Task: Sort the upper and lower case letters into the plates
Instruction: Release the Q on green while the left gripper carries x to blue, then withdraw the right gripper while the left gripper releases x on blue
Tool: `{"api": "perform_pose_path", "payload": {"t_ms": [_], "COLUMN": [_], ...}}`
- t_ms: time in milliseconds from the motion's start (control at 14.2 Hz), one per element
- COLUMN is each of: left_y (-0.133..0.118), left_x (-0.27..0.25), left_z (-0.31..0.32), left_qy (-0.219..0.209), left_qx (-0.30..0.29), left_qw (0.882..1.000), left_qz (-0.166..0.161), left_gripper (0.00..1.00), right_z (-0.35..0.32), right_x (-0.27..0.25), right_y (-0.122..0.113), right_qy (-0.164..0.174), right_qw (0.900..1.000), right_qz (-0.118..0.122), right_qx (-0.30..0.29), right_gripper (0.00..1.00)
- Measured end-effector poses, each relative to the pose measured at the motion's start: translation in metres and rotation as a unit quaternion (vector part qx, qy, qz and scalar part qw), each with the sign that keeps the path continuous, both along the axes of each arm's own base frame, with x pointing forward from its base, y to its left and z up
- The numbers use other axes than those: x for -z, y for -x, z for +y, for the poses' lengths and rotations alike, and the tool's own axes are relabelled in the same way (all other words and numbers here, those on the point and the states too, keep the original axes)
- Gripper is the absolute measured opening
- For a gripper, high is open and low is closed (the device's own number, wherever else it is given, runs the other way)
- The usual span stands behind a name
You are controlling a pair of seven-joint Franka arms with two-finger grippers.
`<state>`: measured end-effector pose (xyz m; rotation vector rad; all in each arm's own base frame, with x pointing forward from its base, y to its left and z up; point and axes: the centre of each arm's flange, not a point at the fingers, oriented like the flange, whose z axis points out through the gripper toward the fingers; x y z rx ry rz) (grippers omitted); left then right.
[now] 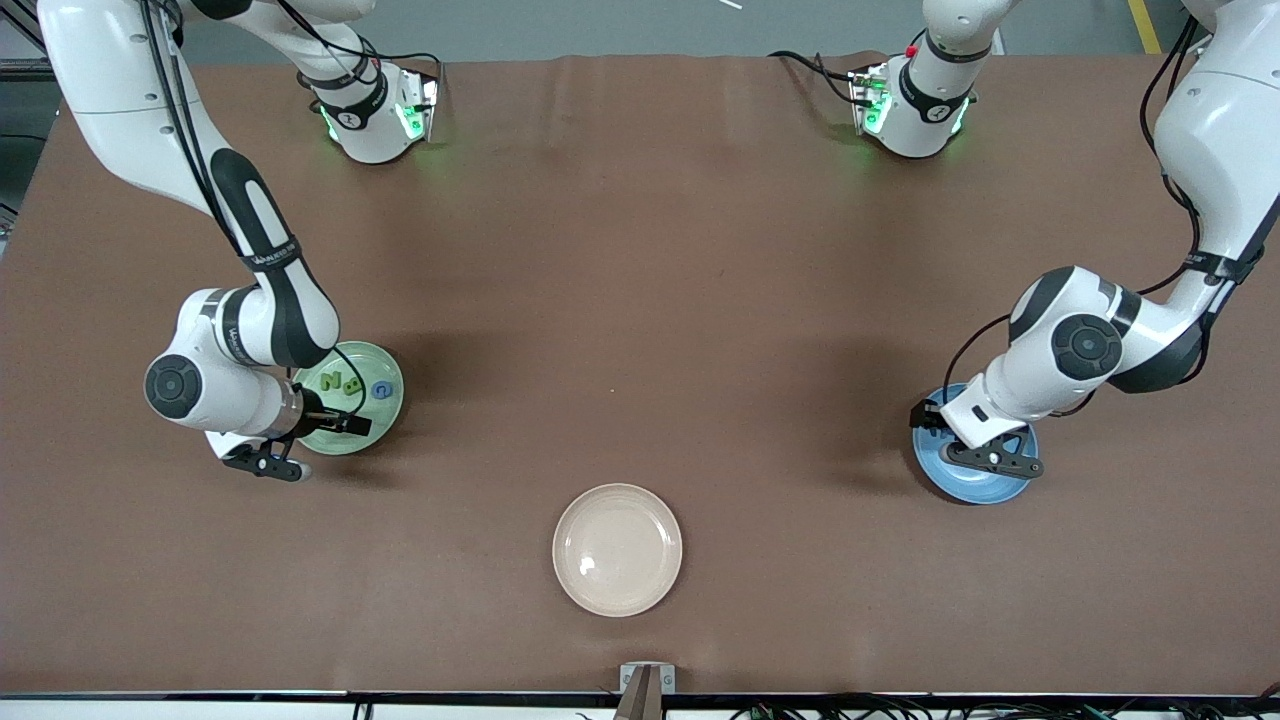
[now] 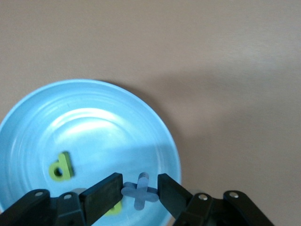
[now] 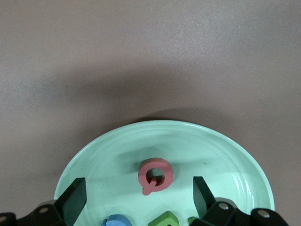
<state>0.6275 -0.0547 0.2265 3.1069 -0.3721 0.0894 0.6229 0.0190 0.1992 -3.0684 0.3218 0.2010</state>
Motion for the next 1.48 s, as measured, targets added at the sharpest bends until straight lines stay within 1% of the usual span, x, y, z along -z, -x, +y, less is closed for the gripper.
{"api": "perform_pose_path", "payload": {"t_ms": [141,281,422,492,562,703,914,1265,1335,1476], "left_y": [-0.001,-0.005,-0.009,-0.01,-0.012,-0.015,-0.016,-0.017,-0.019,-0.022], "left_x": [0.015,0.023,0.029,0.034,0.038,0.043,0.044,0.046,0.044,0.04], "left_z": [0.01,0.017,0.018,0.018,0.017,0.016,0.02,0.022,0.023,0.025], "left_qy": [-0.004,-0.011,-0.013,-0.015,-0.018,-0.02,-0.021,-0.02,-0.02,-0.021], "left_qx": [0.007,0.01,0.011,0.011,0.012,0.013,0.012,0.01,0.01,0.009], "left_qw": [1.0,1.0,1.0,1.0,1.0,1.0,1.0,1.0,1.0,0.999], "left_qz": [-0.003,-0.005,-0.011,-0.013,-0.015,-0.018,-0.019,-0.019,-0.022,-0.026], "left_gripper": [0.4,0.4,0.4,0.4,0.4,0.4,0.4,0.4,0.45,0.65], "right_z": [-0.002,-0.009,-0.019,-0.025,-0.03,-0.032,-0.032,-0.037,-0.039,-0.043], "right_x": [-0.008,-0.035,-0.081,-0.108,-0.137,-0.191,-0.247,-0.271,-0.273,-0.275], "right_y": [-0.004,-0.015,-0.027,-0.032,-0.035,-0.036,-0.026,-0.015,-0.014,-0.014], "right_qy": [-0.005,-0.011,-0.01,-0.001,0.009,0.015,0.016,0.017,0.017,0.016], "right_qw": [0.999,0.998,0.997,0.996,0.995,0.994,0.994,0.994,0.994,0.994], "right_qz": [0.002,0.017,0.039,0.049,0.061,0.073,0.075,0.078,0.077,0.076], "right_qx": [-0.037,-0.057,-0.067,-0.074,-0.079,-0.083,-0.083,-0.08,-0.078,-0.074], "right_gripper": [1.0,1.0,1.0,1.0,1.0,1.0,1.0,1.0,1.0,1.0]}}
